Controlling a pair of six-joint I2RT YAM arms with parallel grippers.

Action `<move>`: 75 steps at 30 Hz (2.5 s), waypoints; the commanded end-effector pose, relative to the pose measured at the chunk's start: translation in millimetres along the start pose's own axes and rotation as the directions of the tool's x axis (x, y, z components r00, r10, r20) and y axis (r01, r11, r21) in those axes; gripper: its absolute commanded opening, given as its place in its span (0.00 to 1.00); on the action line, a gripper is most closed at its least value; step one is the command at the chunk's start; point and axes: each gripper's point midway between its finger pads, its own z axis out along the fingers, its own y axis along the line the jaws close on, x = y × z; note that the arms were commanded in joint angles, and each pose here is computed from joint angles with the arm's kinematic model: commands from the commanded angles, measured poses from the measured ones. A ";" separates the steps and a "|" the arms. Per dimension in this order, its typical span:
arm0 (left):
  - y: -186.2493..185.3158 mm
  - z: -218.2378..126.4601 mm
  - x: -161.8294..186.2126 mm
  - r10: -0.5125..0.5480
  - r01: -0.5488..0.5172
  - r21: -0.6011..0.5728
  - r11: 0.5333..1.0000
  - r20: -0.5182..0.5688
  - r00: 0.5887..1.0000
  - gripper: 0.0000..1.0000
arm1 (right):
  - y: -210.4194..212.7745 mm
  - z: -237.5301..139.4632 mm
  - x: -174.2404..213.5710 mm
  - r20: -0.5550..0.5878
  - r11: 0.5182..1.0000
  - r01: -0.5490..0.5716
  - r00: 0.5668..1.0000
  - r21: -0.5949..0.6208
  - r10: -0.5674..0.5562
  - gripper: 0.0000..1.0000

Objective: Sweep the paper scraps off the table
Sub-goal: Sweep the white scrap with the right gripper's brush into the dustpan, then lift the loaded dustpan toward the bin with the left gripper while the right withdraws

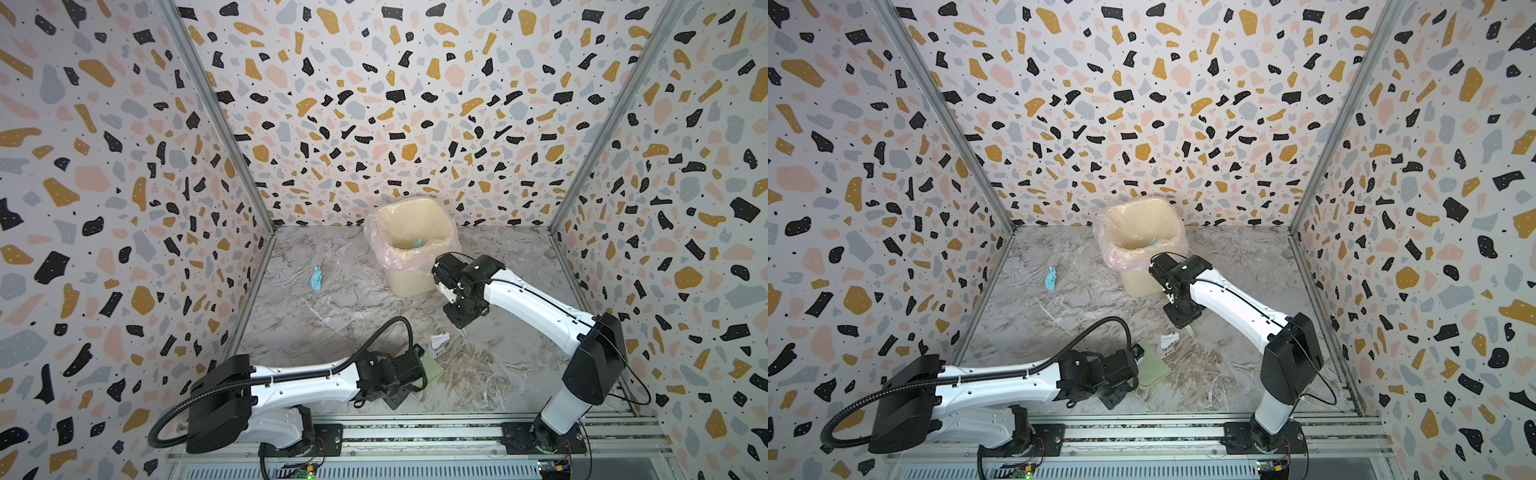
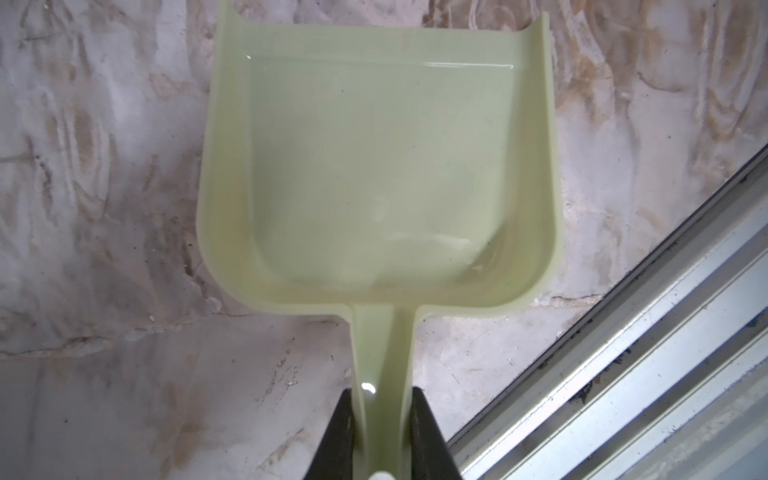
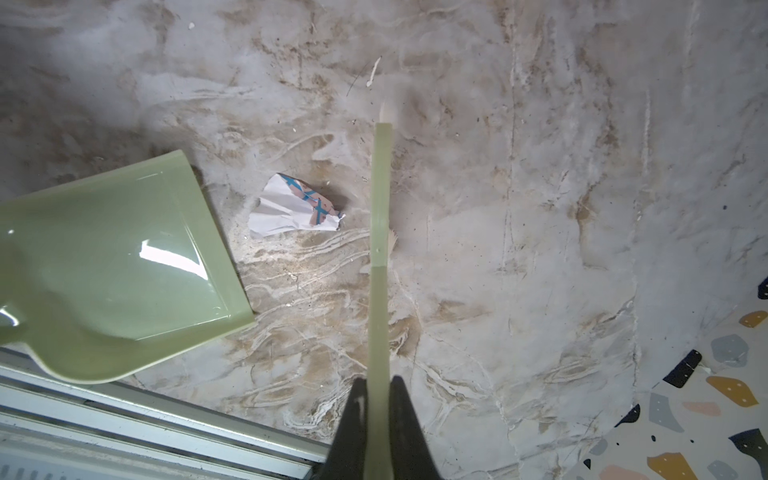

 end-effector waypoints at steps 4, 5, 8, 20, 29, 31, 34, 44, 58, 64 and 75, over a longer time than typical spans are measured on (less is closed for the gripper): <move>8.9 -0.1 -7.6 -0.013 0.013 -0.013 1.000 0.025 1.000 0.00 | 26.0 -4.9 0.3 -0.014 0.996 0.069 0.997 -0.060 -0.070 0.00; 9.9 0.8 -6.7 -0.017 0.017 -0.010 1.000 0.022 1.000 0.00 | 29.3 -6.0 0.4 -0.014 0.995 0.074 0.997 -0.067 -0.075 0.00; 11.1 2.6 -5.1 -0.022 0.022 -0.009 1.000 0.018 1.000 0.00 | 43.1 -10.3 1.6 -0.014 0.991 0.102 0.994 -0.090 -0.104 0.00; 11.8 6.2 -2.1 -0.021 0.021 -0.014 1.000 0.003 1.000 0.00 | 108.7 -44.1 13.2 0.032 0.948 0.160 0.987 -0.276 -0.158 0.00; 15.1 2.2 -5.5 -0.030 0.031 -0.028 0.999 0.027 0.999 0.00 | 78.2 -58.9 18.5 0.046 0.980 0.094 0.995 -0.176 -0.087 0.00; 16.2 -0.5 -7.5 -0.034 0.035 -0.031 0.999 0.040 0.999 0.00 | 66.4 -63.8 15.7 0.064 0.985 0.052 0.997 -0.165 -0.041 0.00; 20.0 -8.8 -13.4 -0.045 0.048 -0.042 0.998 0.081 0.996 0.00 | 53.4 -71.4 12.8 0.101 0.987 0.007 0.995 -0.159 0.009 0.00; 37.9 -73.1 -42.9 -0.111 0.132 -0.055 0.990 0.282 0.953 0.00 | 3.0 -102.1 10.5 0.297 0.906 -0.193 0.901 -0.377 0.316 0.00; 72.8 -201.7 -96.5 -0.066 0.167 -0.198 0.966 0.438 0.897 0.00 | -16.9 -91.1 45.0 0.309 0.798 -0.280 0.814 -0.534 0.492 0.00; 106.0 -231.9 -125.5 -0.049 0.189 -0.272 0.943 0.449 0.892 0.00 | -15.5 -91.8 50.8 0.317 0.778 -0.274 0.798 -0.565 0.512 0.00; 183.5 -252.5 -186.7 -0.019 0.197 -0.388 0.901 0.417 0.909 0.00 | -15.8 -86.8 64.5 0.315 0.751 -0.281 0.779 -0.597 0.542 0.00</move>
